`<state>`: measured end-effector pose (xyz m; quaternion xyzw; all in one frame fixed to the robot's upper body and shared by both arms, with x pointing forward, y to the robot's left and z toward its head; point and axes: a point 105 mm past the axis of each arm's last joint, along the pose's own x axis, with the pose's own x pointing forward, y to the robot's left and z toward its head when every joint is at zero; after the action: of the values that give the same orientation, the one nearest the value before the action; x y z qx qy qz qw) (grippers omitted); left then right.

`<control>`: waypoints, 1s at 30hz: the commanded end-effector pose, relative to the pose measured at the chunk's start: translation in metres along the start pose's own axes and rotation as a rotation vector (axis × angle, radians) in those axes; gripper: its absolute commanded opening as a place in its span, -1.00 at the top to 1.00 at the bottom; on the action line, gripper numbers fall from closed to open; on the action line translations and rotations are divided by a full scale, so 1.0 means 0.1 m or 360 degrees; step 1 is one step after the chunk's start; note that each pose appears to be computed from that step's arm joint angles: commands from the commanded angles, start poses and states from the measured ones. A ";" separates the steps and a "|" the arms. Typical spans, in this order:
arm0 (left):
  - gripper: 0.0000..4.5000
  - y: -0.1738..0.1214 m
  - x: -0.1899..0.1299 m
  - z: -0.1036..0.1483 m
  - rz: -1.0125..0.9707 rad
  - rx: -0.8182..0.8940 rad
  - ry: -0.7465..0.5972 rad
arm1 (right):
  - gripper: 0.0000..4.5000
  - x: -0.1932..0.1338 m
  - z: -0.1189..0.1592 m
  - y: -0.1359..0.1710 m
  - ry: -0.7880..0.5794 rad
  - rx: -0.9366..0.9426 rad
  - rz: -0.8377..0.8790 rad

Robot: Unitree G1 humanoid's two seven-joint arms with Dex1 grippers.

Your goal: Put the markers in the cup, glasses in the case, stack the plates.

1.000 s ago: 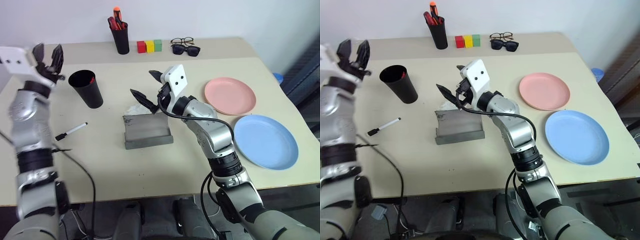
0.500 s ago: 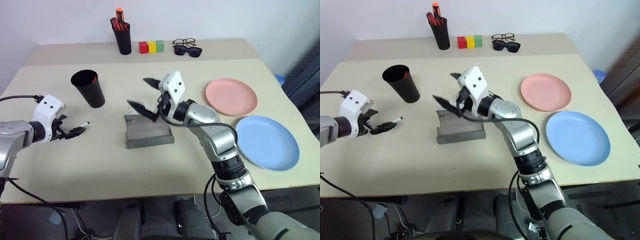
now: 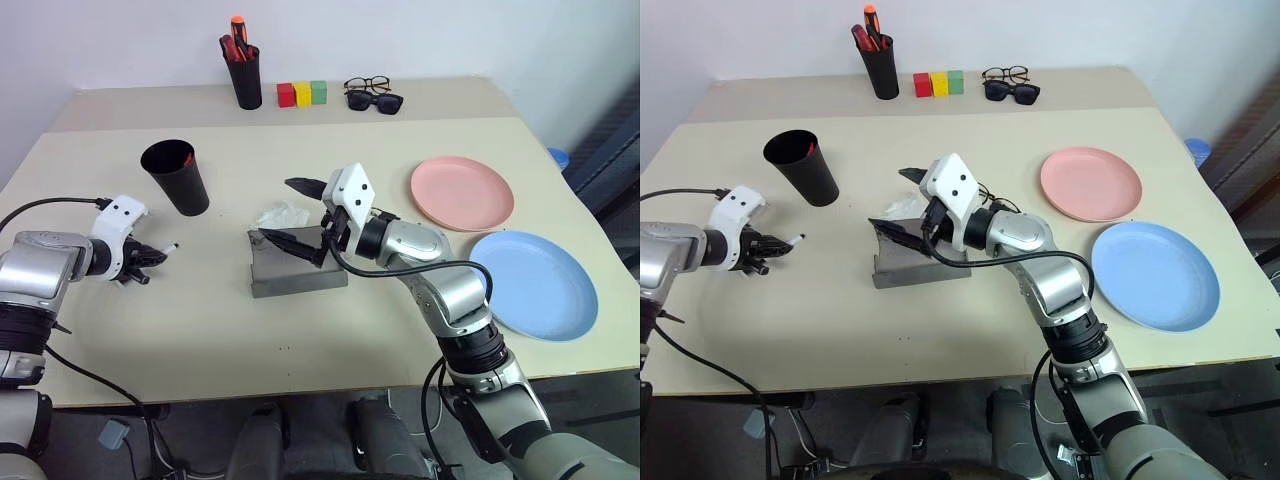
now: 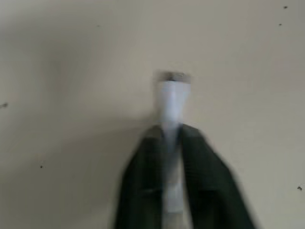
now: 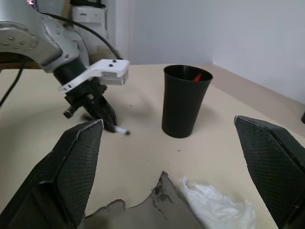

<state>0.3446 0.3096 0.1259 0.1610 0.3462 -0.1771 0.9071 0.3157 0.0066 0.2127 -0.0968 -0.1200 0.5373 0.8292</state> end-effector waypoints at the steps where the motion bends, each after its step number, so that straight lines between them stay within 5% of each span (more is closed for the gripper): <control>1: 0.98 0.06 -0.05 0.04 0.0047 0.0037 -0.0051 | -1.00 0.00 0.14 0.06 -0.0070 -0.0045 0.0041; 5: 0.98 -0.21 -0.22 0.51 -0.0139 0.0149 -0.0559 | -1.00 0.01 0.12 0.06 -0.0065 -0.0048 0.0054; 10: 0.98 -0.76 -0.80 1.08 -0.0504 0.0260 -0.1269 | -1.00 0.04 0.14 0.04 -0.0074 -0.0060 0.0053; 16: 0.98 -0.36 -1.12 1.73 0.0053 0.0079 -0.1869 | -1.00 0.14 0.21 -0.07 -0.0132 -0.0076 -0.0052; 20: 0.98 0.05 -1.03 1.84 0.0625 0.0026 -0.1884 | -1.00 0.20 0.26 -0.09 -0.0177 -0.0072 -0.0084; 30: 0.98 0.15 -0.49 1.70 0.0822 -0.0036 -0.1837 | -1.00 0.21 0.27 -0.09 -0.0199 -0.0083 -0.0113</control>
<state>0.4177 0.2632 0.2623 0.1013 -0.2080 -0.0133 0.9728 0.3288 0.0233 0.2274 -0.0790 -0.1565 0.5123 0.8407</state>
